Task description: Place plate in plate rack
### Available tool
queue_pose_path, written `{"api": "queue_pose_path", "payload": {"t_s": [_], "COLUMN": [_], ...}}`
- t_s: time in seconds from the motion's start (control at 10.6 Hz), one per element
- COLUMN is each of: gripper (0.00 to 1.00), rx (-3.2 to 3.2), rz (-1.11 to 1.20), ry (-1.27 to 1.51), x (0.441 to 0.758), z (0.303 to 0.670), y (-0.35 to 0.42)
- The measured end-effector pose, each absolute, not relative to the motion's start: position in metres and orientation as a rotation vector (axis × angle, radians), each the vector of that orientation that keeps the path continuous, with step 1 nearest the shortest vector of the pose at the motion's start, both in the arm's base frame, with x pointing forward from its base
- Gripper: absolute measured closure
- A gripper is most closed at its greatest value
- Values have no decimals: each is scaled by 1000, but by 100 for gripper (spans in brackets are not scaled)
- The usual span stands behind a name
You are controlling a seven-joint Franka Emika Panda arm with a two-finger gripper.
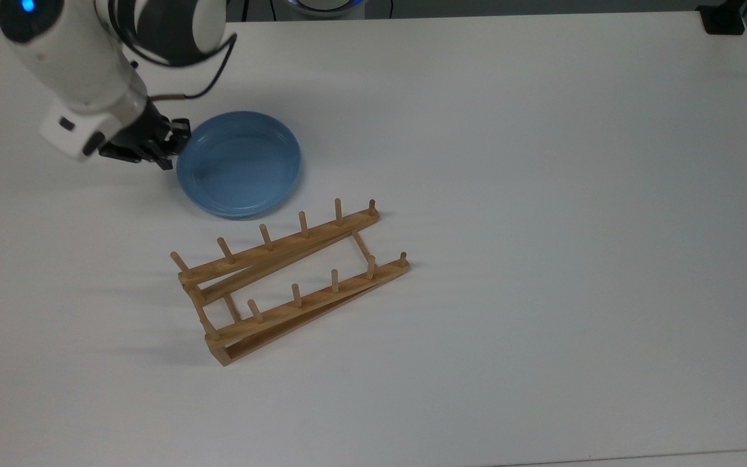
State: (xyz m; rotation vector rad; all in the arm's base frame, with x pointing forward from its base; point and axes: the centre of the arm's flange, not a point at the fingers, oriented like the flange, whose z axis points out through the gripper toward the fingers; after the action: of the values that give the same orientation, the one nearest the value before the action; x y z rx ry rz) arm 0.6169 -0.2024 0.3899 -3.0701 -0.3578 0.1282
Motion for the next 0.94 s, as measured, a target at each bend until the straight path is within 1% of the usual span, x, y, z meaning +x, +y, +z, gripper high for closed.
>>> {"api": "queue_pose_path", "payload": {"t_s": [0.38, 0.47, 0.57, 0.66, 0.76, 0.94], "gripper": [100, 100, 95, 95, 86, 56], "rx": [-3103, -3097, -3080, -3067, -3058, -3047], "rz": [-190, -184, -120, -47, 28, 133], "ry": [-460, -464, -485, -490, -479, -454], "x": [621, 616, 610, 608, 607, 610], "z": [513, 523, 513, 490, 462, 421], "y": [-170, -171, -176, -183, -189, -197]}}
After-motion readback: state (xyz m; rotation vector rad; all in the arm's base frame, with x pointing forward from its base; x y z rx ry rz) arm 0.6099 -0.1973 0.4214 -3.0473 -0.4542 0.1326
